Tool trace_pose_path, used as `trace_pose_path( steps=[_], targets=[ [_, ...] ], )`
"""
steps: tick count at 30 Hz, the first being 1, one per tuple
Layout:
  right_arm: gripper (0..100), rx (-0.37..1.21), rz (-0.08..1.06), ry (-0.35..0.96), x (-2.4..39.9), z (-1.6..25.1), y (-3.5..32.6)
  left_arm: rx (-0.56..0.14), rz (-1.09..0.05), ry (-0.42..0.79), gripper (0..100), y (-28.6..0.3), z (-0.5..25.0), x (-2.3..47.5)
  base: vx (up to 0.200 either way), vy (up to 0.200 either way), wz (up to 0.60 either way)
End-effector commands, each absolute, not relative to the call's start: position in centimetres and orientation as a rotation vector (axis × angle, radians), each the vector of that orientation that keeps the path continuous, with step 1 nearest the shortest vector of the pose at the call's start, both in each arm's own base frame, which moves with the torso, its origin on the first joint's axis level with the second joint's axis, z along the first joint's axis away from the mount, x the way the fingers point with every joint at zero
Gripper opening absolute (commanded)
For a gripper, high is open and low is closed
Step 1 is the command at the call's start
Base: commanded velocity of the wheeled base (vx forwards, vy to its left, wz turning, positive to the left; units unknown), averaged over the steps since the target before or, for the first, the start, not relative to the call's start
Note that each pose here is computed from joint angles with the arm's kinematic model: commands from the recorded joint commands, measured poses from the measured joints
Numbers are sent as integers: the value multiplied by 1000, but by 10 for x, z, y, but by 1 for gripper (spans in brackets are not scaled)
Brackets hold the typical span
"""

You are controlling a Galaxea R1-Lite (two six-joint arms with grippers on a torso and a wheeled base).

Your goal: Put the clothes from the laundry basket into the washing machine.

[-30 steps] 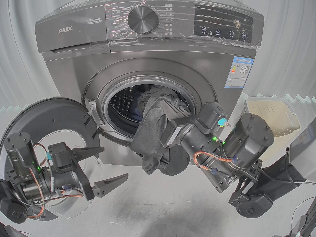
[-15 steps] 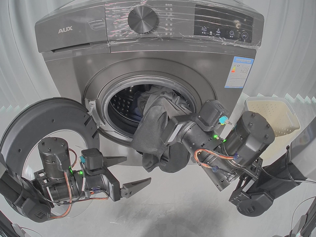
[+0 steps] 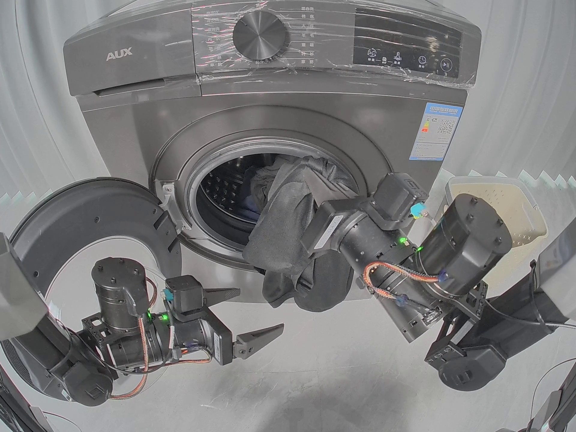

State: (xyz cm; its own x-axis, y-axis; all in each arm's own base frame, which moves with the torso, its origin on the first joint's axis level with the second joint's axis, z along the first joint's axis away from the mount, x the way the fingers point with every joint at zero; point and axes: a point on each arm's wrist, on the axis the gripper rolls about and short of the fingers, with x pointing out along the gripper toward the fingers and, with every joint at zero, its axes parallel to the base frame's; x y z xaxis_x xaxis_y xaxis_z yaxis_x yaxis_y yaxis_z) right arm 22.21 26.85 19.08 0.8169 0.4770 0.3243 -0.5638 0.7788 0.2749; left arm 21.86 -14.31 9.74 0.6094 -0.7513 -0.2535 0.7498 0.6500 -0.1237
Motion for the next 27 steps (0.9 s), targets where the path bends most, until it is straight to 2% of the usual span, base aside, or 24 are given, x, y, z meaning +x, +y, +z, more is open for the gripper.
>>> trace_pose_path(
  steps=[1,6,16,27],
  targets=[
    [0,376,571,-248,221,193,269,-1,-862,350,100,-146,75,224,0,0,0],
    [0,381,575,-246,220,193,270,-7,-853,326,100,-150,66,231,0,0,0],
    [0,388,583,-249,217,194,272,-24,-786,328,100,-154,27,252,0,0,0],
    [0,389,586,-253,216,194,272,-72,-758,286,100,-162,28,272,0,0,0]
  ],
)
